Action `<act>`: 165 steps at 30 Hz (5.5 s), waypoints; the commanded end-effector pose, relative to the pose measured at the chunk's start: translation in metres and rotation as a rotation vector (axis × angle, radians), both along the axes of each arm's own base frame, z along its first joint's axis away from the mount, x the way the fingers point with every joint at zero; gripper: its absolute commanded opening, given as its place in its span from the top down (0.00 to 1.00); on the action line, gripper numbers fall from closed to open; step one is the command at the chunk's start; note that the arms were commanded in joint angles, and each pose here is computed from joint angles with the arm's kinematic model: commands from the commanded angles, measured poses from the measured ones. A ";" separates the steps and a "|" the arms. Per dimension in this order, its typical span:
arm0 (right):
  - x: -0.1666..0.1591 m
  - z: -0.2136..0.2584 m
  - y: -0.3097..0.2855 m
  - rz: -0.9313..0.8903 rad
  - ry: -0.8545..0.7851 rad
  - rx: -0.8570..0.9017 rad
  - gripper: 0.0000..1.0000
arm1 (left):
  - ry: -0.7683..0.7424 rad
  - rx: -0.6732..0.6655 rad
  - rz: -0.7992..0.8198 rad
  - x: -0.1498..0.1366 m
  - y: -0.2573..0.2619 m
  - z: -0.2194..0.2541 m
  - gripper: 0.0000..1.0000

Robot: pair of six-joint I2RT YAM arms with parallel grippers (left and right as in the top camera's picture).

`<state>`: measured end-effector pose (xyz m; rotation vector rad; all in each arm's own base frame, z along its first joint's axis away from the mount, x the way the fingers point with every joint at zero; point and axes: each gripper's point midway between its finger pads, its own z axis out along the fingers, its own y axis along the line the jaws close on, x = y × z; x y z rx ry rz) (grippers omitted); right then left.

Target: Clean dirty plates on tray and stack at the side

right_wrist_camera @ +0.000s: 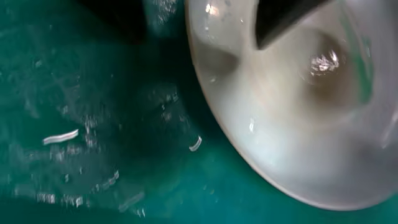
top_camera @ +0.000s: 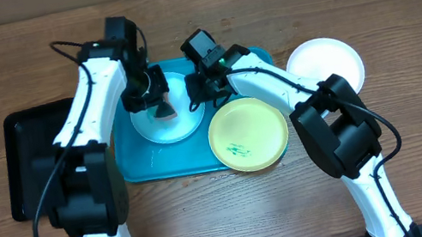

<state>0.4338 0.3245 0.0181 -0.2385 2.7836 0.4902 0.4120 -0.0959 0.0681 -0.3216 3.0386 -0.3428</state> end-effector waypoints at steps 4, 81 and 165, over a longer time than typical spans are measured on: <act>0.014 0.022 -0.004 -0.028 -0.063 0.000 0.67 | 0.078 -0.004 0.029 -0.002 -0.010 -0.038 0.96; 0.010 0.020 -0.007 -0.028 -0.045 -0.012 0.96 | 0.116 0.577 0.179 0.007 0.121 -0.047 0.96; -0.037 0.092 -0.382 -0.524 0.173 -0.086 0.96 | -0.045 0.037 0.846 -0.070 0.295 0.099 0.96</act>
